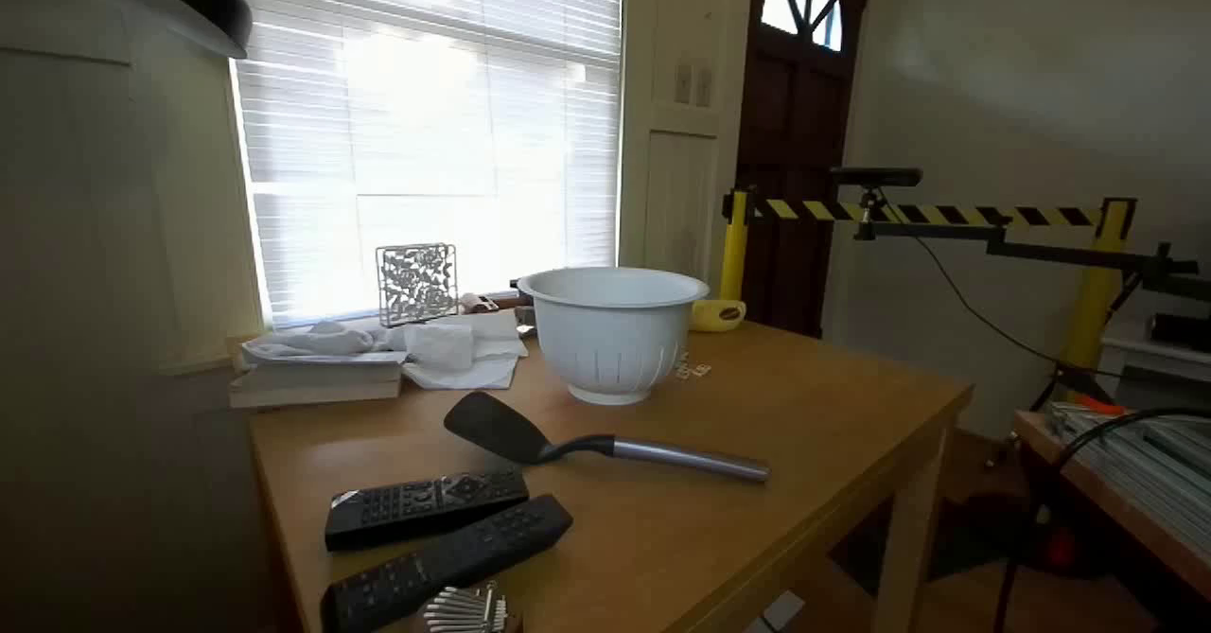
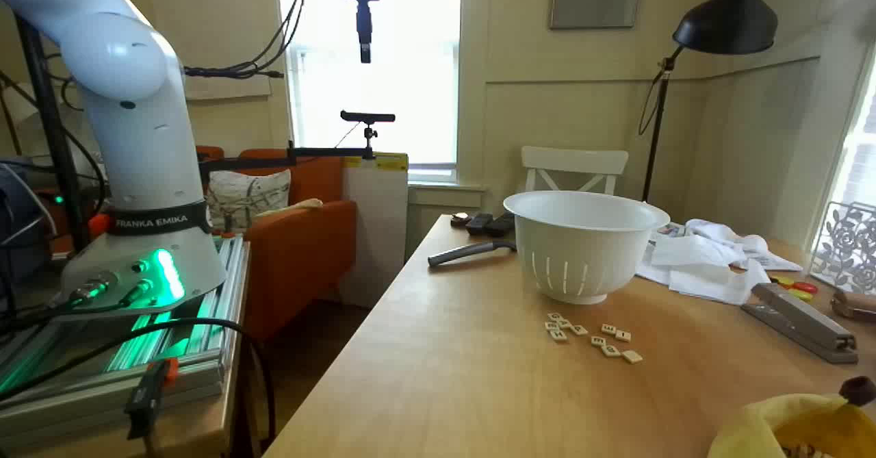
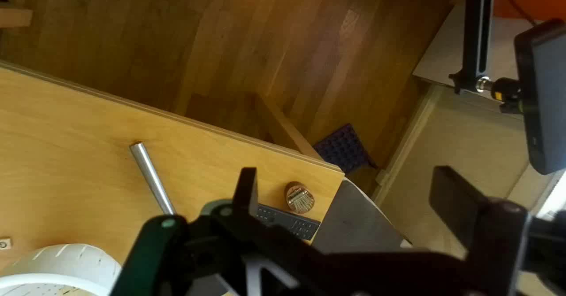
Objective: Move the yellow bag forward
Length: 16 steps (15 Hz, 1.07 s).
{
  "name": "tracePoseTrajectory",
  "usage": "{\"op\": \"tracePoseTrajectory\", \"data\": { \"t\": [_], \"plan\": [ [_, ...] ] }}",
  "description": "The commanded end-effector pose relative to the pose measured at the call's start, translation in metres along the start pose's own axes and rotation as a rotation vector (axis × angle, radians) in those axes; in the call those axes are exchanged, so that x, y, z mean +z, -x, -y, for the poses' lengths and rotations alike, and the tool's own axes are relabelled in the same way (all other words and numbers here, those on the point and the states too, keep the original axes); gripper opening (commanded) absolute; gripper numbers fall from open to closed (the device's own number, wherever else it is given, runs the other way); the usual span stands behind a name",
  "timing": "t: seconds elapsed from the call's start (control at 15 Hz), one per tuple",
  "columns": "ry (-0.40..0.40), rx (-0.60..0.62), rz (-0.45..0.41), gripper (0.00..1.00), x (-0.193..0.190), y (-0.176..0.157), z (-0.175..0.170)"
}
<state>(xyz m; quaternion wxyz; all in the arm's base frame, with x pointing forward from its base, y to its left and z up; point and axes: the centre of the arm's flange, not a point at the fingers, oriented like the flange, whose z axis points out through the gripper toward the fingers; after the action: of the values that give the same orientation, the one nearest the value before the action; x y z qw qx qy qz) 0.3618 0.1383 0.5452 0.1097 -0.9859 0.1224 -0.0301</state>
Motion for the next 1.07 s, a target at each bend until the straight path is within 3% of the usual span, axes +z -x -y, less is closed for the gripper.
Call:
{"op": "tracePoseTrajectory", "data": {
  "t": [0.0, 0.53, 0.6, 0.8, 1.0],
  "plan": [
    [0.000, 0.000, 0.000, 1.00, 0.000, 0.000, 0.000],
    [0.000, 0.000, 0.000, 1.00, 0.000, 0.000, 0.000],
    [0.013, 0.074, -0.005, 1.00, 0.006, -0.019, -0.003],
    [0.016, 0.261, -0.043, 1.00, 0.012, -0.077, -0.054],
    [0.011, 0.427, -0.082, 1.00, 0.013, -0.127, -0.131]
  ]
}}
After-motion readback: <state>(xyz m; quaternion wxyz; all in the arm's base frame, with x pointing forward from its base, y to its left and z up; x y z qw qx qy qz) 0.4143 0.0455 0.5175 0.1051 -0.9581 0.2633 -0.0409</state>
